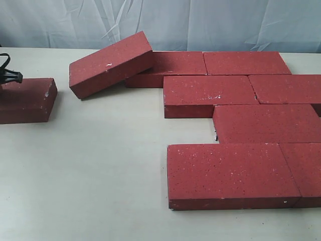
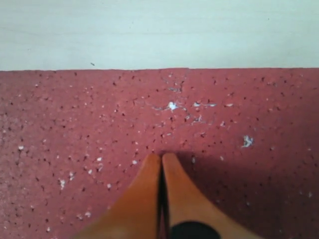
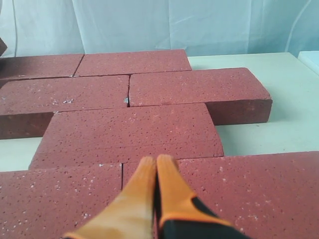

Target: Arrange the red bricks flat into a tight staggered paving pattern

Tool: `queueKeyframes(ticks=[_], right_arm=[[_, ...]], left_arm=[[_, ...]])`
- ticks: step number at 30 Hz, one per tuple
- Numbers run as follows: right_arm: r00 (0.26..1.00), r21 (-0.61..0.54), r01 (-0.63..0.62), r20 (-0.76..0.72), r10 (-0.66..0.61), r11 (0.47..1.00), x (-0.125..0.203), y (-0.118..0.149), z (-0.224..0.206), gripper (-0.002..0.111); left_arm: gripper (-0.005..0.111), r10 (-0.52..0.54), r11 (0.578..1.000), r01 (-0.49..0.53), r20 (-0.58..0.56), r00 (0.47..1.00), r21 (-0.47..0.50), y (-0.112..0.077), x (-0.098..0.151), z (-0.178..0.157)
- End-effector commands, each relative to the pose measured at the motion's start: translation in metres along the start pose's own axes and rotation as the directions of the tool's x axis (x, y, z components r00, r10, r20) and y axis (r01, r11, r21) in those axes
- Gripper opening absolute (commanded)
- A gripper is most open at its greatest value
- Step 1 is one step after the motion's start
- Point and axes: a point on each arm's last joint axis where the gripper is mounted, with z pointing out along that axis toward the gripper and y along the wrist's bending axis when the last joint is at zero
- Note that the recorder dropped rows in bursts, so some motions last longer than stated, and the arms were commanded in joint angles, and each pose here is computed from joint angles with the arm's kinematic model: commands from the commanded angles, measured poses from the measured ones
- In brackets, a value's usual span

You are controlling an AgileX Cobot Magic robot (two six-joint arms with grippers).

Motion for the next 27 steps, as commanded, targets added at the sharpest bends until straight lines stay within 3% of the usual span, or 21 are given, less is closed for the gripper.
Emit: queueKeyframes(ticks=[1, 8, 14, 22, 27], right_arm=[[1.0, -0.004, 0.009, 0.009, -0.009, 1.0, 0.001, 0.0, 0.0, -0.001], [1.0, -0.004, 0.009, 0.009, -0.009, 1.0, 0.001, 0.0, 0.0, -0.001], [1.0, -0.004, 0.009, 0.009, -0.009, 1.0, 0.001, 0.0, 0.0, -0.001], [1.0, -0.005, 0.006, 0.009, -0.006, 1.0, 0.001, 0.0, 0.0, -0.001], [1.0, -0.005, 0.006, 0.009, -0.006, 1.0, 0.001, 0.0, 0.0, -0.001]], left_arm=[[0.0, -0.028, 0.999, 0.032, -0.115, 0.993, 0.028, -0.002, 0.012, 0.005], [0.0, -0.052, 0.996, 0.068, -0.231, 0.972, 0.062, -0.006, 0.022, 0.002], [0.0, -0.05, 0.994, 0.073, -0.249, 0.967, 0.086, -0.017, 0.034, -0.014], [0.0, -0.009, 0.99, 0.042, -0.236, 0.972, 0.135, -0.049, 0.052, -0.028], [0.0, -0.059, 0.973, 0.111, -0.248, 0.967, 0.202, -0.073, 0.06, -0.025]])
